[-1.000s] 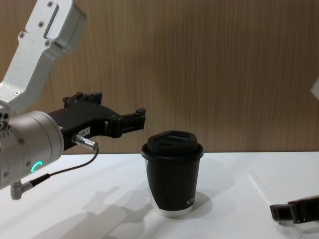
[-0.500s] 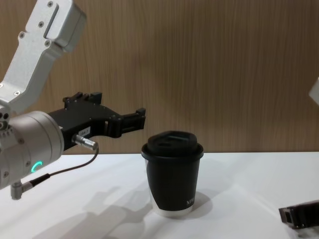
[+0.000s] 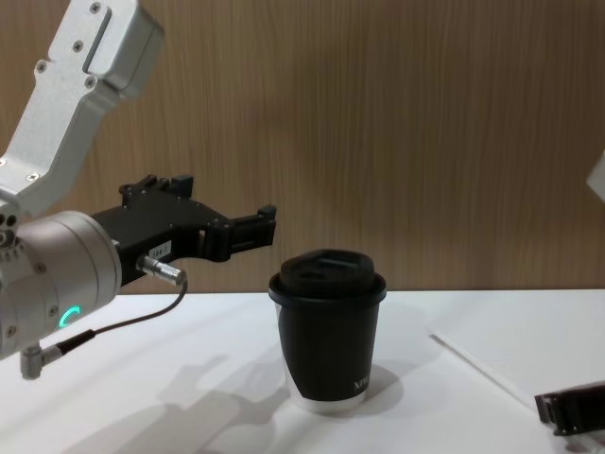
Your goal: Pick up the straw with one hand, pass it to the other hand, and insert it into the cup.
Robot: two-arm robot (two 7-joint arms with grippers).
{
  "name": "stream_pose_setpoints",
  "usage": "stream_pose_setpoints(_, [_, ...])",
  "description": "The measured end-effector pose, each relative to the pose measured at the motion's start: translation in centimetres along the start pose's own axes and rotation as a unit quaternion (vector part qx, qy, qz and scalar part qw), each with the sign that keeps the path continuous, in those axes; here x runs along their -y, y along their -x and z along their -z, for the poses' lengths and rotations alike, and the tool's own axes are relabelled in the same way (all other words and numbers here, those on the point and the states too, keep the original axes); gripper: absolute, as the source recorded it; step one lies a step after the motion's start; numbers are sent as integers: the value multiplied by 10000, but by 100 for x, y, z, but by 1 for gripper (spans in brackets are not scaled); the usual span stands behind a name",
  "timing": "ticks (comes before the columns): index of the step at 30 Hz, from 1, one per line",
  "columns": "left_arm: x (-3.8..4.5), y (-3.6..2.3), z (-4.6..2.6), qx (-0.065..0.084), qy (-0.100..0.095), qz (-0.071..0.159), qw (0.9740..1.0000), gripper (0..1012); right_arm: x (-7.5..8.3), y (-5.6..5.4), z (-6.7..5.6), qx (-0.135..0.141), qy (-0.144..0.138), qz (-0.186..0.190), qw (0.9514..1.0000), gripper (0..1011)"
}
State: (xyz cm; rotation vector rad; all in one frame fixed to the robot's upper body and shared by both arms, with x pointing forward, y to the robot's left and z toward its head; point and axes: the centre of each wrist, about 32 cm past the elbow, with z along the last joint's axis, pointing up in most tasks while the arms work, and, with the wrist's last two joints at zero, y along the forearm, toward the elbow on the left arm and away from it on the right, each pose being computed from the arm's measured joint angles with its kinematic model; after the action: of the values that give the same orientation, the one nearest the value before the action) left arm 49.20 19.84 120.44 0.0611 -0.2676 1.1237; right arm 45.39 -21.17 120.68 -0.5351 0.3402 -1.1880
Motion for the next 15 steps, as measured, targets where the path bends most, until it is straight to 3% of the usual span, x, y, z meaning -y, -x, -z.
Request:
stream_pose_setpoints(6, [0, 0, 0, 0, -1, 0, 10000, 1003, -4, -15, -6, -20, -87, 90, 9999, 0])
stream_pose_setpoints(15, [0, 0, 0, 0, 0, 0, 10000, 1003, 30, -48, -71, -56, -527, 287, 9982, 0])
